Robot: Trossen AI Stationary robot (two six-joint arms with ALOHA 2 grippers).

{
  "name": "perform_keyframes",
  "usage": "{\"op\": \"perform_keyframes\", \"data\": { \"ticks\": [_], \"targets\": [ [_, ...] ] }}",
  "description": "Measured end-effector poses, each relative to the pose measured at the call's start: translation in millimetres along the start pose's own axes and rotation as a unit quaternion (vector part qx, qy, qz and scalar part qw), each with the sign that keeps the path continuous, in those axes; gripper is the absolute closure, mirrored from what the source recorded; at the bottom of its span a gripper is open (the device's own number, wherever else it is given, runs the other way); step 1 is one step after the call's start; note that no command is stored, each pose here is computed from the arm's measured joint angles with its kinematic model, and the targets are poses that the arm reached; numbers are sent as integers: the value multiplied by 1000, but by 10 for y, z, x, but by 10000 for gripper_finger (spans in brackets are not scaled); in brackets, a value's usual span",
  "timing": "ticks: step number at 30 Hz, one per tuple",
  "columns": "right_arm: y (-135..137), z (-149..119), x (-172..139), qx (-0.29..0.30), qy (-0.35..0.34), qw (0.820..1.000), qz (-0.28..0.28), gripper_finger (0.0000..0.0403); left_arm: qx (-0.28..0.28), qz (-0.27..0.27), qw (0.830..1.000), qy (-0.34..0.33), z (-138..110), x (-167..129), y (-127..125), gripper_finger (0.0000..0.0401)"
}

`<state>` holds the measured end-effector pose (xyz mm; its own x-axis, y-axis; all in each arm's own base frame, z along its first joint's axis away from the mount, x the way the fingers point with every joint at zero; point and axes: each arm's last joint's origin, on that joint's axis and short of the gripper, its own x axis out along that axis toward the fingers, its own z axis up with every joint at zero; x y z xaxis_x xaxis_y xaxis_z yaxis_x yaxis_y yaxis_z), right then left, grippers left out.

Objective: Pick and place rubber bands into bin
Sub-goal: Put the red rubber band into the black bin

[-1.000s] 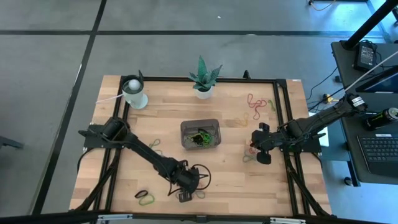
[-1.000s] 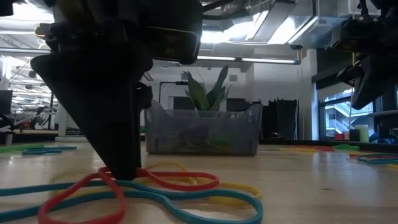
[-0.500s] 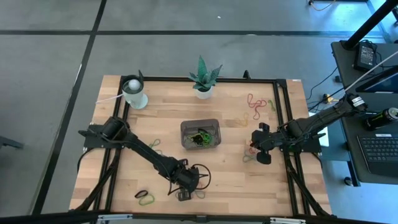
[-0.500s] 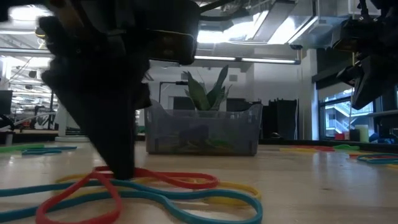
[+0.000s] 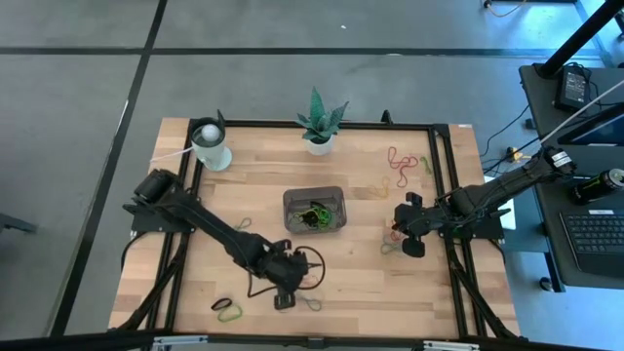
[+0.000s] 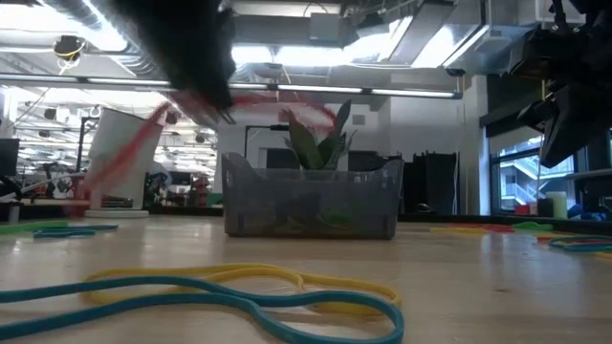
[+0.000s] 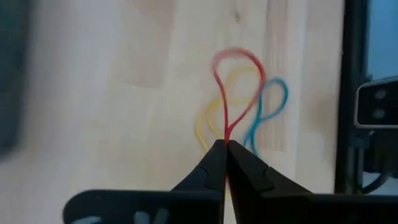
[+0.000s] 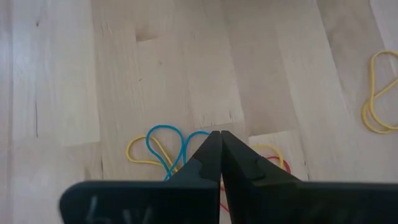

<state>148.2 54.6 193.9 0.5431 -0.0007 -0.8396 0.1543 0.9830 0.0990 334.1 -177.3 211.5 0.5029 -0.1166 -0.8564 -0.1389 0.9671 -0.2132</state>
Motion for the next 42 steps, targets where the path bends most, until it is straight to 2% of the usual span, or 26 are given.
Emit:
{"op": "perform_keyframes", "data": {
  "ticks": [5, 9, 13, 17, 22, 28, 37, 42],
  "targets": [
    [0, 0, 0, 0, 0, 1000, 0, 395, 14, 17, 998, -55, 144, -384, 126, 399],
    [2, 3, 1, 1, -2, 1000, 0, 395, 30, 32, 995, -93, 304, -694, 357, 399],
    [3, 9, 1, 8, -4, 1000, 2, 395, 56, 50, 989, -126, 495, -934, 694, 399],
    [0, 13, 1, 25, -8, 1000, -4, 395, 87, 71, 984, -136, 692, -1016, 1128, 399],
    [-17, 24, 0, 62, -28, 997, -32, 395, 113, 64, 986, -106, 857, -847, 1655, 399],
    [-20, 34, 0, 101, -38, 994, -37, 395, 131, 41, 989, -51, 891, -516, 2026, 399],
    [-31, 42, -3, 163, -55, 984, -53, 395, 130, 23, 990, 58, 744, 264, 2195, 399],
    [-29, 50, -3, 176, -61, 981, -52, 395, 120, 19, 990, 78, 698, 411, 2224, 383]
  ]
}}
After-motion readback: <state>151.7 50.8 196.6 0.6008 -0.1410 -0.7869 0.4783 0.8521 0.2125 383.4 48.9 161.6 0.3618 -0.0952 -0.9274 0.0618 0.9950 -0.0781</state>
